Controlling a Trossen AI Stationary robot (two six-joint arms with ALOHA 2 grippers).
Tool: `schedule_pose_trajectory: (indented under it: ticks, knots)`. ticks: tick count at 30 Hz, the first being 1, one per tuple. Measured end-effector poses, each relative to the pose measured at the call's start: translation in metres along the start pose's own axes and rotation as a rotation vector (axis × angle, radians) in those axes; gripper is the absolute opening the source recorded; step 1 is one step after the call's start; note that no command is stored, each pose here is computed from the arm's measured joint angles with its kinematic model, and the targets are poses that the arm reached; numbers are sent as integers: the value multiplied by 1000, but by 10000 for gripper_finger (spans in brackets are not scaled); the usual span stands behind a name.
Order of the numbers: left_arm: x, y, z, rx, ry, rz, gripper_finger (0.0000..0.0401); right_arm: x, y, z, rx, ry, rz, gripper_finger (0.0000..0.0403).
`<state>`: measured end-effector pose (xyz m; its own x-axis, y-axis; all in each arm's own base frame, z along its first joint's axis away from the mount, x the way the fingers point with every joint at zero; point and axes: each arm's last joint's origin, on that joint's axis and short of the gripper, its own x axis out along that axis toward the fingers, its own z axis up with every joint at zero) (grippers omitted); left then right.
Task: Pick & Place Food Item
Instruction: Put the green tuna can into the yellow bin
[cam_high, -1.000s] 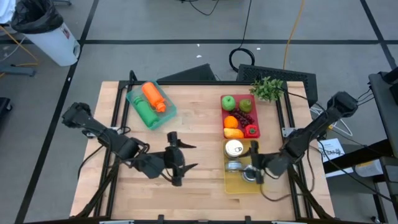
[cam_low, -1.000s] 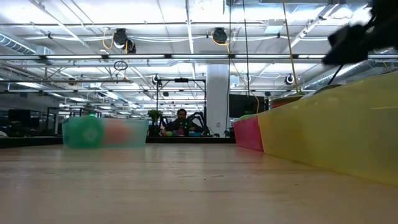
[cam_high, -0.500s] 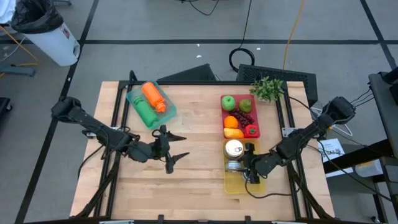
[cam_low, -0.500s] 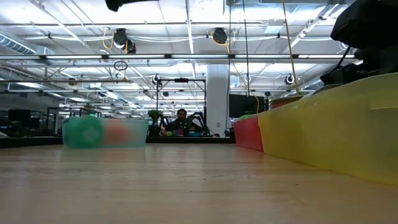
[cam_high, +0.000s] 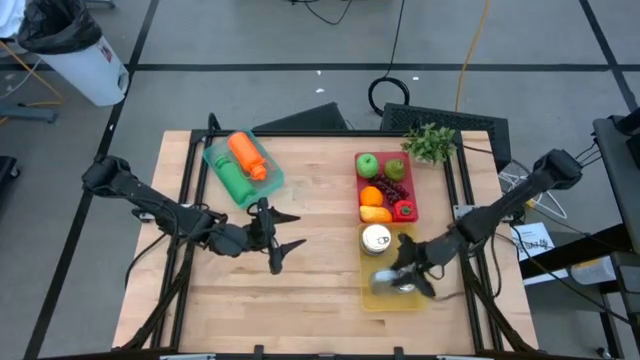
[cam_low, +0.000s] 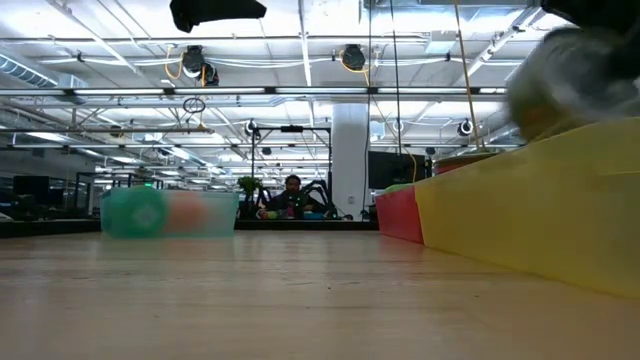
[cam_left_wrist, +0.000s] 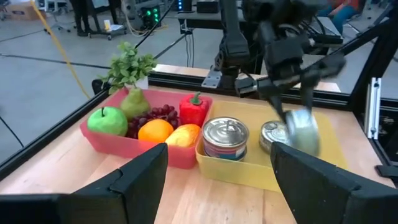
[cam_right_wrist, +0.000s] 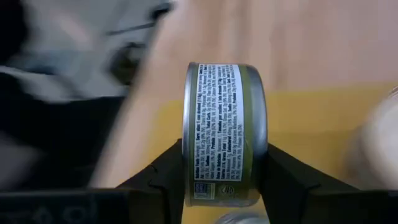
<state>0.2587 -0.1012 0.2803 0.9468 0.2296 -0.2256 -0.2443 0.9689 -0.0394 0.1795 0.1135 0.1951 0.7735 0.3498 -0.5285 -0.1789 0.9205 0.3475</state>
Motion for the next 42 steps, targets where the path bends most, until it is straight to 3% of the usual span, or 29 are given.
schedule_pose_trajectory:
  ticks: [2, 5, 9, 12, 18, 25, 29, 35, 42]
  knots:
    - [0, 0, 0, 0, 1, -1, 294, -12, -1, 2, 110, 60, 107, 148]
    - [0, 0, 0, 2, 5, 1, 294, -29, -3, -3, 247, 179, 176, 148]
    - [1, 1, 0, 1, 4, 4, 294, -44, -10, -16, 363, 325, 104, 148]
    - [2, 3, 0, -1, 4, 13, 294, -45, -15, -19, 405, 325, 13, 148]
    - [5, 8, 1, -27, 2, 33, 294, -40, -14, -19, 380, 302, 8, 152]
    - [6, 8, 1, -29, 13, -6, 294, -37, -13, -23, 393, 370, 52, 227]
    - [6, 7, 1, -28, 15, -13, 294, -37, -12, -22, 418, 381, 74, 246]
    - [6, 7, 1, -27, 15, -13, 294, -37, -8, -19, 444, 398, 154, 241]
    - [6, 7, 1, -27, 14, -14, 294, -39, -11, -24, 474, 453, 124, 220]
